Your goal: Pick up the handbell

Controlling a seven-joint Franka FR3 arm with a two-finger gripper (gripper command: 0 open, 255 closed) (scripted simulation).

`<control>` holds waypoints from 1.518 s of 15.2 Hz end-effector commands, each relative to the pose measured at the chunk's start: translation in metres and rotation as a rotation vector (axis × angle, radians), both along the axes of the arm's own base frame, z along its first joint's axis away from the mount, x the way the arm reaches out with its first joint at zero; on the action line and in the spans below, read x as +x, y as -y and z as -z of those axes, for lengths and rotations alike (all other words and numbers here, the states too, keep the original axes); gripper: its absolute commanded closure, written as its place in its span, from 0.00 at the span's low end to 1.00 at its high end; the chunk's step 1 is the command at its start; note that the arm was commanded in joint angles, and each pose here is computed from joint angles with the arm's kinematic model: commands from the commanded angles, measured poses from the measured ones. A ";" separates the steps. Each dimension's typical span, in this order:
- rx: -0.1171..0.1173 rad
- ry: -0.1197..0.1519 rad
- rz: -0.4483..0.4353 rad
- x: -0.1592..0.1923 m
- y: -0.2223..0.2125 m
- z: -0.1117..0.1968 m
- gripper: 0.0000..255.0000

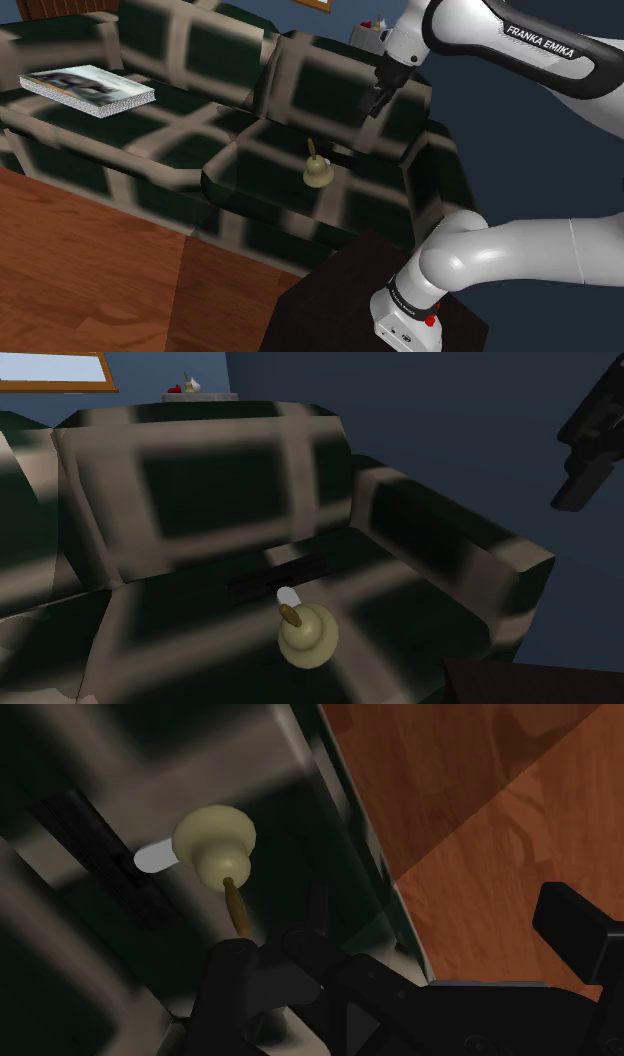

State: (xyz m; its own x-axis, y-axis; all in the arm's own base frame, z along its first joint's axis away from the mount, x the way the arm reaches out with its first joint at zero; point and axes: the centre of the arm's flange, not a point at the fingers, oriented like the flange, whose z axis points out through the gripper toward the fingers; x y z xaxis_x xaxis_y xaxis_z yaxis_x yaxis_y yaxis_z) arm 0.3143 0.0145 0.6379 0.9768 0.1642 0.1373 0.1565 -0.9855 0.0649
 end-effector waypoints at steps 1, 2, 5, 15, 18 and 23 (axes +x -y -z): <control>0.000 0.000 0.000 0.000 0.000 0.000 0.00; -0.014 -0.002 0.001 0.010 0.001 0.008 0.00; -0.056 -0.008 0.006 0.040 0.007 0.033 0.00; -0.195 -0.026 0.020 0.137 0.032 0.116 0.00; -0.237 -0.032 0.025 0.166 0.042 0.141 0.00; -0.306 -0.042 0.032 0.213 0.062 0.181 0.00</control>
